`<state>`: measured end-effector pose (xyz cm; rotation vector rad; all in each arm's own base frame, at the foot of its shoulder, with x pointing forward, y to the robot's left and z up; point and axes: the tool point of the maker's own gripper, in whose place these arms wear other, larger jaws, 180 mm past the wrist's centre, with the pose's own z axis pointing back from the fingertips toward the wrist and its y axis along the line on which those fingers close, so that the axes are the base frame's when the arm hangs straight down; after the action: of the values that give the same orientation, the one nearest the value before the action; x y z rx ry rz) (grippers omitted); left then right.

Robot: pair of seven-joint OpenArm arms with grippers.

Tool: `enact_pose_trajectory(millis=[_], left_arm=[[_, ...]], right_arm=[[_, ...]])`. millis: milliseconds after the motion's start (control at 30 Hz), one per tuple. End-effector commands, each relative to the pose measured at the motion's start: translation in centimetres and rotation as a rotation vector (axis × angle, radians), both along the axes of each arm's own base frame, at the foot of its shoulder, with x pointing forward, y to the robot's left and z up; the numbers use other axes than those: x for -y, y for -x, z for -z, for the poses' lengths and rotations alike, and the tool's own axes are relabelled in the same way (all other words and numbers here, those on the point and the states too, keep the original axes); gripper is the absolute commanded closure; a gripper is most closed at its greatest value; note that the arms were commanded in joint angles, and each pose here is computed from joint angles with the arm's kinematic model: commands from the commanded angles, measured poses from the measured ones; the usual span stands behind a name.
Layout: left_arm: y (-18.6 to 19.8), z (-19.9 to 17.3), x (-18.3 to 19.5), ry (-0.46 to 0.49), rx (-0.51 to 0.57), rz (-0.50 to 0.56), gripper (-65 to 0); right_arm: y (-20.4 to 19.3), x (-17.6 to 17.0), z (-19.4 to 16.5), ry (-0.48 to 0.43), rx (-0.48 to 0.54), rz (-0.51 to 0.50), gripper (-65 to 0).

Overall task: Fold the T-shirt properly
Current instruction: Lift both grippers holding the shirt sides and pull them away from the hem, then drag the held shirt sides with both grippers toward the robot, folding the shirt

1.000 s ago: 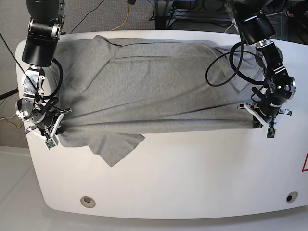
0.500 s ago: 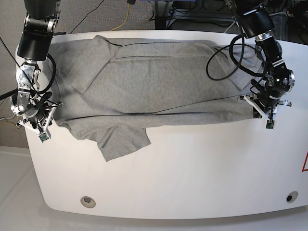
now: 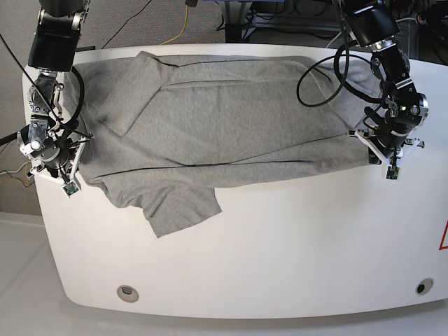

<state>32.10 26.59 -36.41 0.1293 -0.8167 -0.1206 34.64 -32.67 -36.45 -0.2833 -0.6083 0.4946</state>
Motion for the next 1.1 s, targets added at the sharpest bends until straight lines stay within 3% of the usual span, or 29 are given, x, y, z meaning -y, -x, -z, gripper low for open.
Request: enact_pose_trajectory(millis=[0,267,400,467,633,667,733,900,1067], left_arm=[[-0.8,-1.9,-0.2,-0.018,0.063,0.005,-0.5],[0.1,-1.2,-0.2,-0.018,0.041,0.006,-0.5],[0.1,-1.1,-0.2,-0.017,0.04,0.006,-0.5],[0.1,-1.1,-0.2,-0.017,0.04,0.006,-0.5],[0.1,-1.1,-0.2,-0.016,0.038,0.005,-0.5],[0.1,-1.1,-0.1,-0.013,0.039,0.006,-0.5],[0.1,-1.1,-0.1,-0.013,0.039,0.006,-0.5],[0.1,-0.9,0.3,0.001,0.041,0.004,-0.5],[0.1,-0.8,0.7,0.008,0.041,0.003,-0.5]], right_arm=[[-0.8,0.7,-2.0,0.031,0.043,0.002,-2.9],[-0.6,0.5,-1.8,0.004,0.054,0.027,-2.9],[-1.7,0.3,-2.9,-0.017,0.098,0.042,-6.0],[-2.4,0.2,-3.5,-0.018,0.115,0.039,-13.1],[-3.8,-0.4,-4.8,-0.021,0.148,0.025,-46.0],[-3.9,-0.6,-4.8,-0.023,0.15,0.019,-48.6],[-4.5,-1.1,-5.1,-0.022,0.159,0.002,-48.2],[-5.9,-2.4,-4.8,-0.054,0.151,-0.016,-40.2],[-7.1,-3.1,-3.3,-0.125,0.131,-0.002,-39.6]])
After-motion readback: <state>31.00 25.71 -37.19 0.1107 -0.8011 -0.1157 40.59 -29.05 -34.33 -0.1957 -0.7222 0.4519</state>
